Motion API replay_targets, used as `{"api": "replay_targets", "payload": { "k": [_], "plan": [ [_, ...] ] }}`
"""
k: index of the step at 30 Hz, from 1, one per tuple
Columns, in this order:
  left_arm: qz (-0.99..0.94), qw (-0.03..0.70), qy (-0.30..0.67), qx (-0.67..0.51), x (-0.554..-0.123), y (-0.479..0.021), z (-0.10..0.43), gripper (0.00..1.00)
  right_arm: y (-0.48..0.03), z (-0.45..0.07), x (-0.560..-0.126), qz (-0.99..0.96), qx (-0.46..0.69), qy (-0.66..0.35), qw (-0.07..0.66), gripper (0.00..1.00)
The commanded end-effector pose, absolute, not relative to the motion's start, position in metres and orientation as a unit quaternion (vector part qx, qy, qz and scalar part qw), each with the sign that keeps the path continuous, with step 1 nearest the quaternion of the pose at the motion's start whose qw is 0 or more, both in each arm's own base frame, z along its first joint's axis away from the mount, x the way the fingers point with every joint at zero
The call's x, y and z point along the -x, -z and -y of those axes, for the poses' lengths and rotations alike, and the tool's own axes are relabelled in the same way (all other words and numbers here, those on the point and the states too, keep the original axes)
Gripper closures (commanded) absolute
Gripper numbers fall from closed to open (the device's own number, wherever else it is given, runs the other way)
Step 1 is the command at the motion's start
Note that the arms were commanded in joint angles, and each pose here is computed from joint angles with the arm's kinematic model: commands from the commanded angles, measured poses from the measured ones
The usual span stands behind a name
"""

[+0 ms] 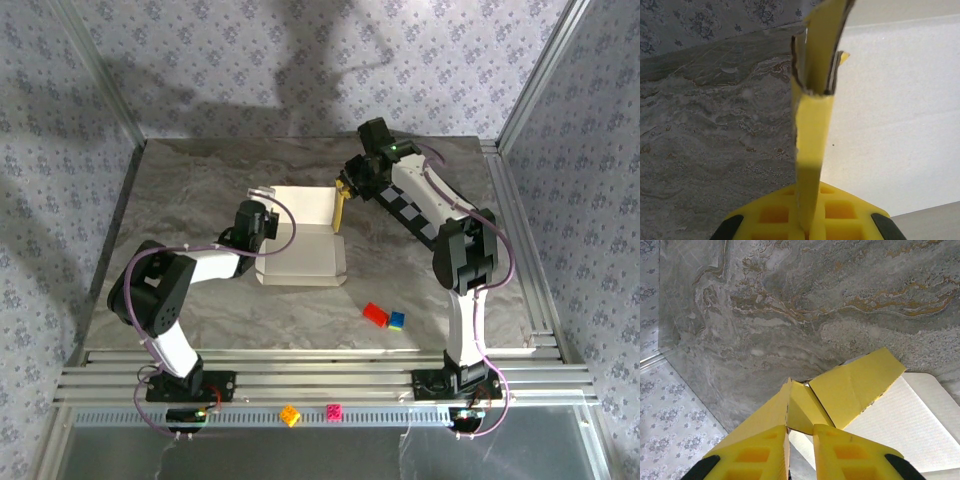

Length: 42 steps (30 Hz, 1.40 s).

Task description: Fold the paper box

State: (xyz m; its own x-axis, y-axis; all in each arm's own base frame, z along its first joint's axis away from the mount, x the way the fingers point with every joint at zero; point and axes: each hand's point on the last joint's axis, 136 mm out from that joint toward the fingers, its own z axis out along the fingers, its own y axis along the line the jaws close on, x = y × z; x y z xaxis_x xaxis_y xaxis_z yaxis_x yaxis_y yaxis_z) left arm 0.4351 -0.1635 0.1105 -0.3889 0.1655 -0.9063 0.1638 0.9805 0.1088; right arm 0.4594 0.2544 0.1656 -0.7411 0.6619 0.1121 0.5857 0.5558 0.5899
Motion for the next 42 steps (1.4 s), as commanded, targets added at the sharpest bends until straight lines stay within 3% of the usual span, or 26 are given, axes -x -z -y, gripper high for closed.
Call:
{"api": "replay_targets", "payload": {
  "k": [1,42],
  "plan": [
    [-0.83,0.549,-0.005,-0.095,-0.437,-0.11,0.162,1.0,-0.134,-0.24,-0.442,-0.895,-0.368,-0.251,0.027,0.8],
    [-0.835,0.545,-0.008,-0.077,-0.435,-0.11,0.153,1.0,-0.112,-0.221,-0.422,-0.91,-0.352,-0.217,0.029,0.84]
  ]
}}
